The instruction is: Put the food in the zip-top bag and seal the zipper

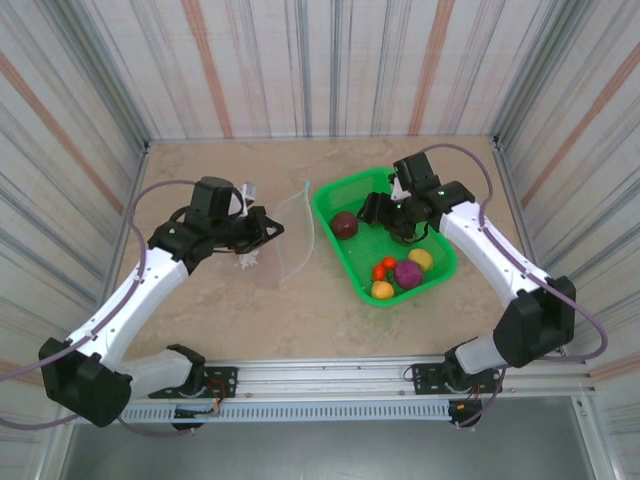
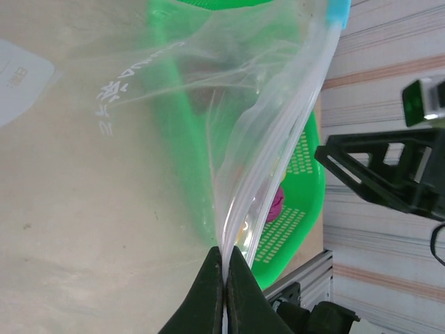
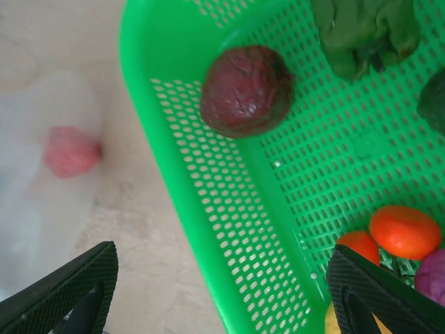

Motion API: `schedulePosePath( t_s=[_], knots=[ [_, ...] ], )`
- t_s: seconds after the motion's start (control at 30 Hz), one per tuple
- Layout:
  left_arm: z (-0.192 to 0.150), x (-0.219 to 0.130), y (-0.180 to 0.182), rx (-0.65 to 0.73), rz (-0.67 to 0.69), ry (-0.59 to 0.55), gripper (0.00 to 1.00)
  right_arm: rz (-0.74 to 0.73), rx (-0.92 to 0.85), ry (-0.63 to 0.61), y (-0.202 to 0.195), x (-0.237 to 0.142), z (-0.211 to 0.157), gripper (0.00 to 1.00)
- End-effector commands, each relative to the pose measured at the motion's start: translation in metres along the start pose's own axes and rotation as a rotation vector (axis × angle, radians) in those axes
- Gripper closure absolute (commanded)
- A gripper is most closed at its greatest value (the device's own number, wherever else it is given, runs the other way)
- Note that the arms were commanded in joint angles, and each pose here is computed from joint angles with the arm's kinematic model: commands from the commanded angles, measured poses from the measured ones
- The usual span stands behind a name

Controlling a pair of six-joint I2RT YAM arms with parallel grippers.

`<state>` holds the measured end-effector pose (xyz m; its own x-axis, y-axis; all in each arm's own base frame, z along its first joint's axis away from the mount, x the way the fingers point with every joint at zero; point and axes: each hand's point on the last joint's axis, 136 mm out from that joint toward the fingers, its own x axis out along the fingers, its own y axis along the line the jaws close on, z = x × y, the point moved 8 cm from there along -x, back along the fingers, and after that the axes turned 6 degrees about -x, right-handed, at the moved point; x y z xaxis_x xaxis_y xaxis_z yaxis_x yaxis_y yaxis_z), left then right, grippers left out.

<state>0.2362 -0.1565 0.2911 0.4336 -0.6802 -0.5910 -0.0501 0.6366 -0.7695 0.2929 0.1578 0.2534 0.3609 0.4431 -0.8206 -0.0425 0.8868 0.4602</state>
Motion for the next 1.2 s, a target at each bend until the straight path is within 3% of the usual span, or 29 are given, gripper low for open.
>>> schedulePosePath(
  t_s=[0.0,0.5,0.77,0.93,1.17],
  knots=[
    [-0.004,-0.009,0.002,0.024,0.030,0.013,1.00,-0.014,0.050,0.053,-0.006,0.027,0.001,0.18],
    [-0.016,-0.031,0.006,0.093,0.069,-0.007,1.00,-0.114,0.147,0.129,-0.006,0.143,0.028,0.06],
    [-0.016,-0.035,0.004,0.106,0.072,-0.001,1.00,-0.148,0.139,0.110,-0.010,0.166,0.041,0.07],
    [-0.015,-0.034,0.002,0.105,0.071,0.007,1.00,-0.138,0.125,0.097,-0.014,0.172,0.053,0.12],
    [-0.013,-0.031,0.001,0.096,0.070,0.014,1.00,-0.127,0.053,0.091,-0.012,0.172,0.060,0.30]
  ],
)
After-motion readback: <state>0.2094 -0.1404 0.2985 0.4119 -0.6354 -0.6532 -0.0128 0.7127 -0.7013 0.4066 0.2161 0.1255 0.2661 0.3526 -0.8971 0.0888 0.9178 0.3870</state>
